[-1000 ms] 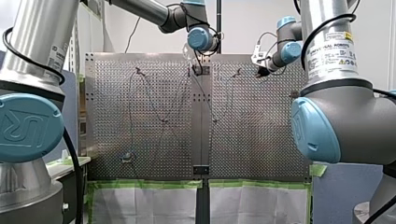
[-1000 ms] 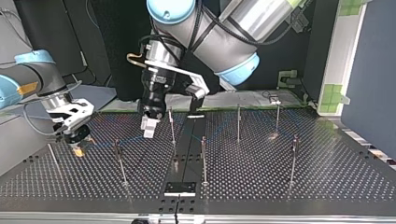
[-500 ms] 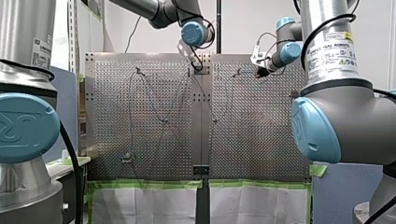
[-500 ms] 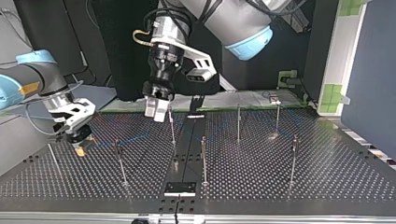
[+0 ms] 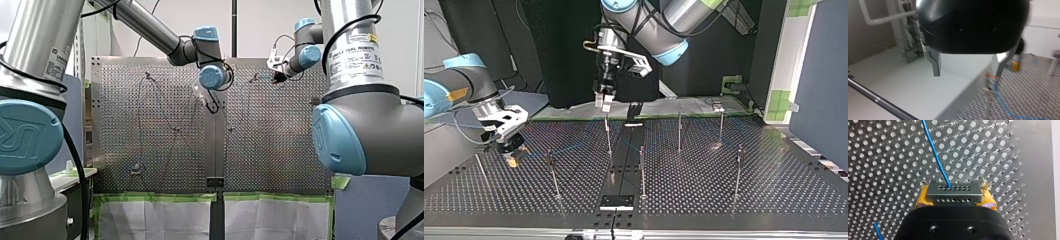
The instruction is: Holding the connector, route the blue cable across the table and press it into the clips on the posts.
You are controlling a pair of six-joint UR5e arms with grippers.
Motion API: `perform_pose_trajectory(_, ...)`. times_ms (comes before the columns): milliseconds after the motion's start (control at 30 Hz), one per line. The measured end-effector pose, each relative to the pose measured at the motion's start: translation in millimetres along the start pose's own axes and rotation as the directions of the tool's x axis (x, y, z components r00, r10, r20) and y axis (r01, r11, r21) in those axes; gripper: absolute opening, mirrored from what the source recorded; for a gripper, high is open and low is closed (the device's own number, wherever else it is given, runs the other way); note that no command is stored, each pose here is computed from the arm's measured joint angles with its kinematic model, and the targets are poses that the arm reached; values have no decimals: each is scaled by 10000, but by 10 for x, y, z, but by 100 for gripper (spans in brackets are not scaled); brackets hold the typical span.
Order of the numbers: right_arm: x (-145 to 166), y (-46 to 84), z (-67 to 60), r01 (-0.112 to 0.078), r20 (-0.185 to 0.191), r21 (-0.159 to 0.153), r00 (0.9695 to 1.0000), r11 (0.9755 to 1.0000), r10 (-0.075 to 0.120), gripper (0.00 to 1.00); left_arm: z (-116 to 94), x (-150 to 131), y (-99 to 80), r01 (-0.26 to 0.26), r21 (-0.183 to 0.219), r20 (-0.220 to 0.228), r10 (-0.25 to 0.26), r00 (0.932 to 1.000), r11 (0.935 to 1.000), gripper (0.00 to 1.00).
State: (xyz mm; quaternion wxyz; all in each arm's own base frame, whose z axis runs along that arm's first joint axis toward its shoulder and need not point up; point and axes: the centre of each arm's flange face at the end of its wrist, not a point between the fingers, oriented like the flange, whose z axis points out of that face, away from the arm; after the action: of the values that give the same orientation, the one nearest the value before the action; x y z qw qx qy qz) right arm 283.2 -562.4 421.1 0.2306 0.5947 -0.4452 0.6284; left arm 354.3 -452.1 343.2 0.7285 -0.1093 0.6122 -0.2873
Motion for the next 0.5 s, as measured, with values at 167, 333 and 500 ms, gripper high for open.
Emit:
perform_pose_trajectory(167, 1, 5, 0, -1, -2, -12, 10000, 10000, 1, 0, -122, 389, 267, -328, -325, -344, 317, 9989, 9989, 100)
perform_pose_trajectory(333, 3, 25, 0, -5, -9, -48, 10000, 10000, 5, 0, -266, 590, 453, -622, -407, -489, 602, 9970, 9972, 100)
perform_pose_trajectory(500, 7, 39, 0, -4, -23, -71, 10000, 10000, 4, 0, -396, 681, 581, -911, -407, -519, 890, 9947, 9950, 100)
